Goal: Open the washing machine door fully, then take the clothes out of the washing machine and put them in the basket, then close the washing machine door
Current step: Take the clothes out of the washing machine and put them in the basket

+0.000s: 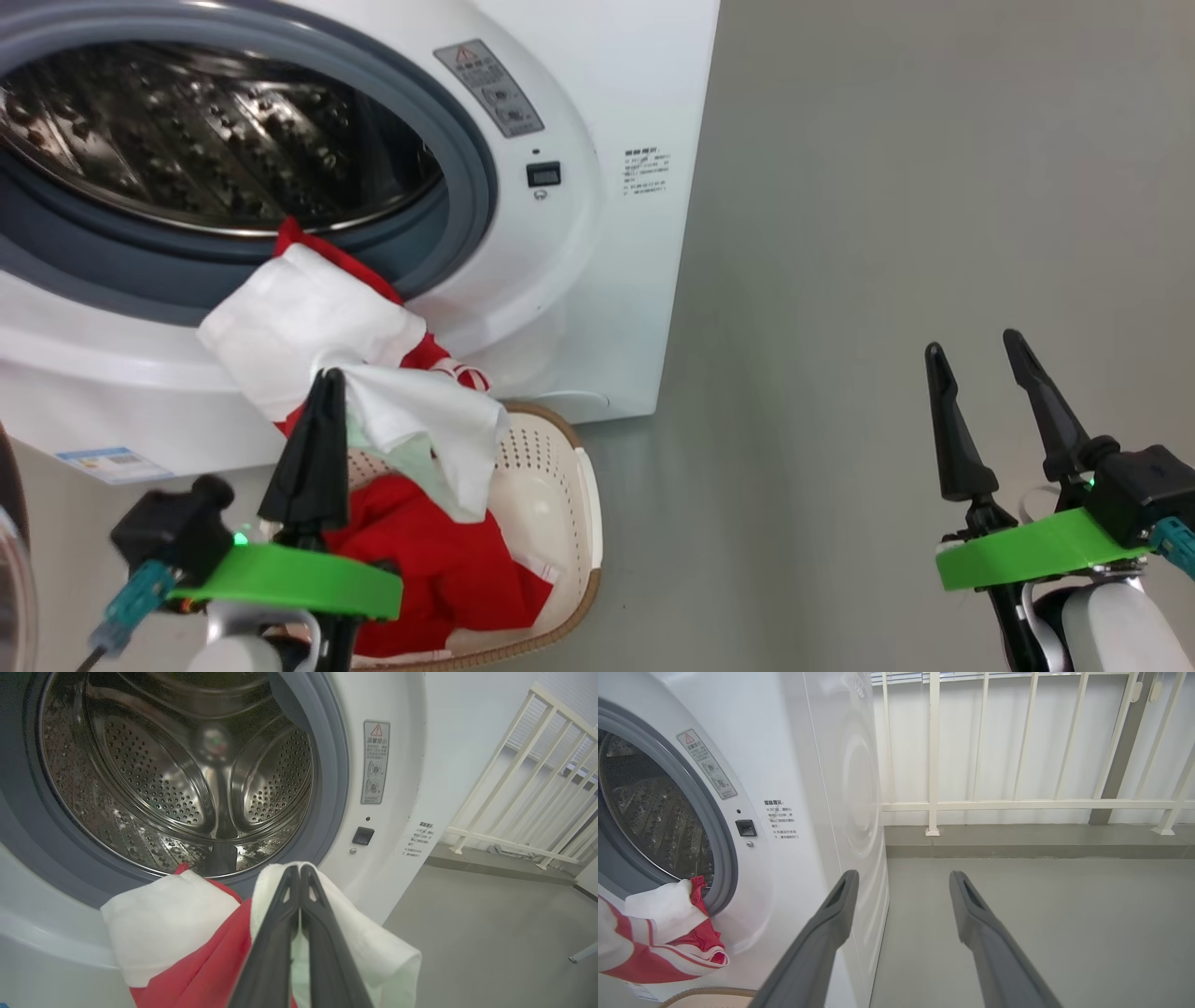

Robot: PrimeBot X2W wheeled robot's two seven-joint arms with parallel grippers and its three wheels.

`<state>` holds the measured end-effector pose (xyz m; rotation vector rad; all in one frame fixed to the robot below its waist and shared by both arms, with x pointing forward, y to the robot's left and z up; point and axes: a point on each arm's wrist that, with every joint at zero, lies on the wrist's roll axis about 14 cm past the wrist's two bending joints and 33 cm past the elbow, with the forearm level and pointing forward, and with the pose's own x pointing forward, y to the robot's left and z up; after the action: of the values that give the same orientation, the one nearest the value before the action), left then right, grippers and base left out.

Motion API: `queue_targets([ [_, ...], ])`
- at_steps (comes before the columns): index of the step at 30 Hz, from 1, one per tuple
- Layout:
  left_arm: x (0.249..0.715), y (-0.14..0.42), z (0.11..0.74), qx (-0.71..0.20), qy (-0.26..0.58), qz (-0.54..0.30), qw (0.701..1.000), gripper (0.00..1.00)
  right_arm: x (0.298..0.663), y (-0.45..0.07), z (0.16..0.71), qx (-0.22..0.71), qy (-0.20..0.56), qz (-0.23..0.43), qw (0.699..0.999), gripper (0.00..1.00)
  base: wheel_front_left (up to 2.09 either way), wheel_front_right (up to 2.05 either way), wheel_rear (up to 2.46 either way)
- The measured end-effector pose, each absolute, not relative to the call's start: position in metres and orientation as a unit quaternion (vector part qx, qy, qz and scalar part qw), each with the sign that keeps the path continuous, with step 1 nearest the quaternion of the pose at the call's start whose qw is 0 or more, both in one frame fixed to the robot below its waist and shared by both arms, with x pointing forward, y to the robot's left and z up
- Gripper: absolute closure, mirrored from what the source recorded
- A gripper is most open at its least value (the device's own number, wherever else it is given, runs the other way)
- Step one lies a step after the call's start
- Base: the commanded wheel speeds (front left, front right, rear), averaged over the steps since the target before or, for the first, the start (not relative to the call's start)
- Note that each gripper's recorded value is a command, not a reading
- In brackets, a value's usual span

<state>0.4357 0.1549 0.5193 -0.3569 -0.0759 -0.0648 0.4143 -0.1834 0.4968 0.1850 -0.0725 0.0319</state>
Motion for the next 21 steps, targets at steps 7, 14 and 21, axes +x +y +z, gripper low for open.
queue_targets([
  [7, 0.461, 0.142, 0.467, -0.19, 0.029, -0.038, 0.981, 1.0, 0.43, -0.182, 0.485, 0.092, -0.024, 0.018, 0.995, 0.0, 0.0, 0.0, 0.0],
  [14, 0.474, 0.14, 0.407, -0.192, 0.109, -0.025, 0.975, 1.0, 0.445, -0.179, 0.472, 0.091, -0.013, 0.02, 0.996, 0.0, 0.0, 0.0, 0.0],
  [21, 0.473, 0.136, 0.346, -0.203, 0.205, -0.007, 0.957, 1.0, 0.455, -0.179, 0.459, 0.09, -0.001, 0.021, 0.996, 0.0, 0.0, 0.0, 0.0],
])
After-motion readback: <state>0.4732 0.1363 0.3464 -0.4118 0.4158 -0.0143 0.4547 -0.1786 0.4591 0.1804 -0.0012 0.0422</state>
